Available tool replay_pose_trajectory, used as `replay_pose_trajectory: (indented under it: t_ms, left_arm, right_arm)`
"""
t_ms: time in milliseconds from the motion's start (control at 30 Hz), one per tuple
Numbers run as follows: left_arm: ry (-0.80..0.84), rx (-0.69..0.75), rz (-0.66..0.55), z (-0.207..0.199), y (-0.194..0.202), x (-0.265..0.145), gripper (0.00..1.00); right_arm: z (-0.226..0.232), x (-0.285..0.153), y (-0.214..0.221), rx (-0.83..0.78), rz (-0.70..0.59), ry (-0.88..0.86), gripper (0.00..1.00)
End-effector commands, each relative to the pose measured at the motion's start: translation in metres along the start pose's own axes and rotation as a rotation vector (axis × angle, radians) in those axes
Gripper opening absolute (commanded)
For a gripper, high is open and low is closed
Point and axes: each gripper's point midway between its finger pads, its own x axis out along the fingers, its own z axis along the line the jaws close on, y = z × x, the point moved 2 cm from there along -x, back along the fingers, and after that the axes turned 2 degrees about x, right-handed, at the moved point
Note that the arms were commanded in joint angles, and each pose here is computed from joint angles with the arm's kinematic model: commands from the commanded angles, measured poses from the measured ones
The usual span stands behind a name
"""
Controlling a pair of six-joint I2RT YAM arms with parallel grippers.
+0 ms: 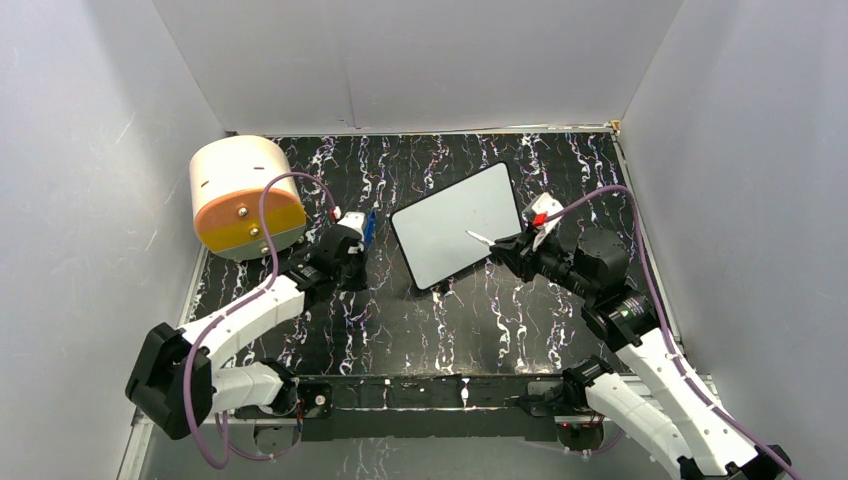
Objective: Write a sentence on the whiteboard
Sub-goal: Place the pen cap at the center of the board.
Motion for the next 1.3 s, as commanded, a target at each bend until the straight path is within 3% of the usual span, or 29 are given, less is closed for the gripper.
replay_pose_trajectory:
  t_ms: [0,367,633,800,1000,1267]
  left_arm:
    - [-0.088,-0.113,-0.024,0.010,0.002,0.015,0.00]
    - [-0.221,-0.136,-0.011,0.030,0.025,0.042,0.00]
    - [-0.257,-0.137,0.034,0.036,0.042,0.052,0.06]
    - [-0.284,-0.143,0.043,0.039,0.045,0.050,0.14]
    - [-0.291,-0.150,0.041,0.039,0.041,0.044,0.32]
    - [-0.266,-0.154,-0.029,0.034,0.012,0.023,0.47]
  right_arm:
    - [-0.007,-0.001,-0.016,-0.020,-0.077,0.043,0.00]
    - [-0.010,-0.004,-0.009,-0.016,-0.069,0.072,0.00]
    - [-0.010,-0.003,-0.009,-0.020,-0.067,0.065,0.00]
    - [-0.010,-0.003,-0.009,-0.021,-0.063,0.065,0.00]
    - [-0.009,-0.003,-0.010,-0.021,-0.061,0.061,0.00]
    - [-0.009,-0.004,-0.011,-0.020,-0.053,0.062,0.00]
